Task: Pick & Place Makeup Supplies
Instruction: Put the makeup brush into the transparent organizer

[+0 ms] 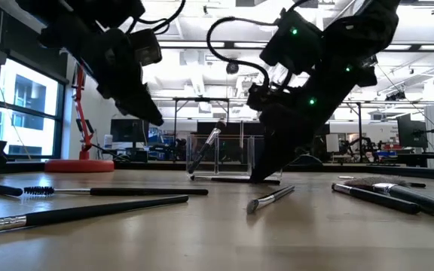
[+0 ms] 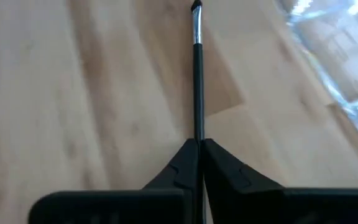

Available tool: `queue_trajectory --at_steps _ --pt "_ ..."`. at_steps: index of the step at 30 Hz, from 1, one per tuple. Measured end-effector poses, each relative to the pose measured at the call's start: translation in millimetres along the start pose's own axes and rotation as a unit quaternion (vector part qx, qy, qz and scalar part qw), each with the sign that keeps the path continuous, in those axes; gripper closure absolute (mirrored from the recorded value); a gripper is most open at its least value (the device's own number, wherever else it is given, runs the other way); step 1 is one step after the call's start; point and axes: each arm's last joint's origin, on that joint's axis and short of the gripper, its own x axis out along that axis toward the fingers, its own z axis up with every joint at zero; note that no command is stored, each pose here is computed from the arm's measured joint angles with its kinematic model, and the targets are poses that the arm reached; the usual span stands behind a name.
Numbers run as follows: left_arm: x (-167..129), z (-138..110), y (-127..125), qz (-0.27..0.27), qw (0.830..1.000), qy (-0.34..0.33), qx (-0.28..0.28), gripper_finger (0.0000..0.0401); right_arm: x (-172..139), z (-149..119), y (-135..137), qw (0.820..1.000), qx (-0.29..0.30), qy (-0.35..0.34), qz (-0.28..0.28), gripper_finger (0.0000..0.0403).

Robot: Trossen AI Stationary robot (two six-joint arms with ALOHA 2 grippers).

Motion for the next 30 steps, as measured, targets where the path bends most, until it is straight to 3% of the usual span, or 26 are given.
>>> queue_trajectory --at_steps 5,13,24,30 --pt "20 -12 2 0.001 0.999 0.045 0.000 0.0298 -3 3 13 0.999 -0.033 -0.001 0.019 0.0388" --pt "42 -12 -1 -0.032 0.996 0.075 0.021 0.0298 -6 3 27 0.997 -0.051 0.003 0.055 0.0396" --pt "62 -12 -1 -0.041 0.992 0.079 0.093 0.0298 -7 2 29 0.998 -0.043 0.006 0.055 0.0400" --pt "74 -15 -1 -0.043 0.992 0.069 0.093 0.0298 -7 2 29 0.998 -0.044 0.006 0.054 0.0400"
